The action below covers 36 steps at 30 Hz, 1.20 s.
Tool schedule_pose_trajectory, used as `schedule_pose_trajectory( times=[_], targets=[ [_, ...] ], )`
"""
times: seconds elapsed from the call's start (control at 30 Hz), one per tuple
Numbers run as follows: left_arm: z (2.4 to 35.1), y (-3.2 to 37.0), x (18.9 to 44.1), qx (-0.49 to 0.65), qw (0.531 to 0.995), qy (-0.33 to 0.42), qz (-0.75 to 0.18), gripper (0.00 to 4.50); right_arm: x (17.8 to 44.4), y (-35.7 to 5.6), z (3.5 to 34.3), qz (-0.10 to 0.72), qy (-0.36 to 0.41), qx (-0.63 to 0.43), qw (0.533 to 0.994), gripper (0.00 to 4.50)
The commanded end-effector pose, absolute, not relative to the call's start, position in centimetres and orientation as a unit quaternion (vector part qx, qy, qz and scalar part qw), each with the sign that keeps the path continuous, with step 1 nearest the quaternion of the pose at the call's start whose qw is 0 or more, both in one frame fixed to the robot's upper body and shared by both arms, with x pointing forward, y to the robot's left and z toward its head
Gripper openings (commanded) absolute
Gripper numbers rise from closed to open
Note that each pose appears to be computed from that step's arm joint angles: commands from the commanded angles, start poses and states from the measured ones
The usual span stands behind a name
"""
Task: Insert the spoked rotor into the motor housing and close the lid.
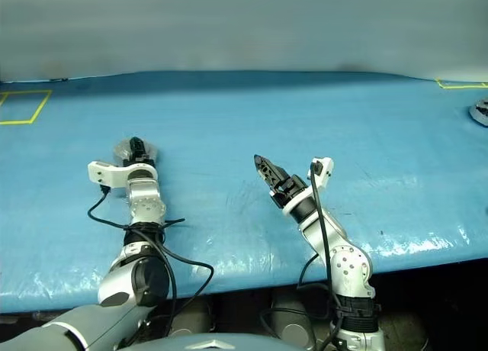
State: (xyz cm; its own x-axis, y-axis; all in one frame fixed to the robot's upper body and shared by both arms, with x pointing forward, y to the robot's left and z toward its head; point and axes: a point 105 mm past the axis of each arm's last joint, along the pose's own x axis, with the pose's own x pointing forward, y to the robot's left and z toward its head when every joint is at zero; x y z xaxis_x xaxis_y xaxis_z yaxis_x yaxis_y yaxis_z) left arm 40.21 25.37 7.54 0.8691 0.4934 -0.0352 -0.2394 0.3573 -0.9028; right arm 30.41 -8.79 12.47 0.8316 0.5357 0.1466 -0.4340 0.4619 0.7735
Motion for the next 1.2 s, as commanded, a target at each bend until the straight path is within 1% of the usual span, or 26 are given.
schedule_pose_trajectory(
  times=[0.03,0.2,0.33,0.4,0.5,0.57,0.6,0.63,0.67,0.77,0.83,0.9,0.97,1.03,1.1,1.17,1.2],
  targets=[
    [7.9,28.2,38.9,-0.474,0.821,-0.137,0.289,4.44,30.3,-8.7,13.2,0.294,0.043,0.434,0.851,4.09],
    [8.5,31.3,36.1,-0.45,0.802,-0.172,0.352,4.44,30.4,-8.4,12.8,0.294,0.052,0.434,0.85,4.09],
    [9.9,33.8,33.1,-0.412,0.794,-0.209,0.396,4.44,30.6,-8.3,12.5,0.295,0.053,0.438,0.848,4.09],
    [11.2,34.4,32.1,-0.391,0.8,-0.234,0.391,4.44,30.9,-8.2,12.3,0.294,0.049,0.418,0.858,4.09],
    [13.2,33.7,31.7,-0.36,0.825,-0.264,0.345,4.44,31.2,-8.3,12.2,0.294,0.031,0.368,0.881,4.09],
    [15.7,31.0,32.2,-0.316,0.871,-0.294,0.232,4.44,31.7,-9.2,12.5,0.282,-0.011,0.303,0.91,4.09],
    [16.6,29.4,32.4,-0.297,0.888,-0.301,0.178,4.44,32.0,-9.6,12.6,0.279,-0.024,0.272,0.92,4.09],
    [17.0,28.4,32.5,-0.285,0.898,-0.304,0.143,4.44,32.1,-9.8,12.6,0.279,-0.033,0.252,0.926,4.09],
    [17.6,26.4,32.7,-0.266,0.912,-0.302,0.076,4.44,32.4,-10.2,12.5,0.28,-0.038,0.217,0.934,4.09],
    [17.5,19.8,32.7,-0.198,0.939,-0.255,-0.121,4.44,33.2,-11.6,12.2,0.276,-0.051,0.113,0.953,4.09],
    [16.0,16.5,32.5,-0.141,0.945,-0.197,-0.219,4.44,33.5,-12.6,12.2,0.277,-0.058,0.066,0.957,4.09],
    [14.4,14.7,32.4,-0.082,0.946,-0.15,-0.274,4.44,33.6,-13.2,12.1,0.281,-0.065,0.025,0.957,4.09],
    [12.6,13.6,32.4,-0.031,0.943,-0.11,-0.311,4.44,33.6,-13.8,11.7,0.285,-0.067,-0.011,0.956,4.09],
    [11.0,12.7,32.3,0.014,0.937,-0.076,-0.341,4.44,33.3,-14.2,10.7,0.302,-0.05,-0.055,0.95,4.09],
    [8.9,12.1,32.2,0.084,0.924,-0.04,-0.37,4.44,33.0,-14.5,9.6,0.326,-0.028,-0.073,0.942,4.09],
    [7.9,12.1,32.1,0.107,0.918,-0.026,-0.38,4.44,32.8,-15.0,8.6,0.338,-0.007,-0.084,0.937,4.09],
    [7.8,12.2,32.2,0.101,0.919,-0.028,-0.38,4.48,32.7,-15.1,8.2,0.346,0.002,-0.089,0.934,4.25]
  ],
)
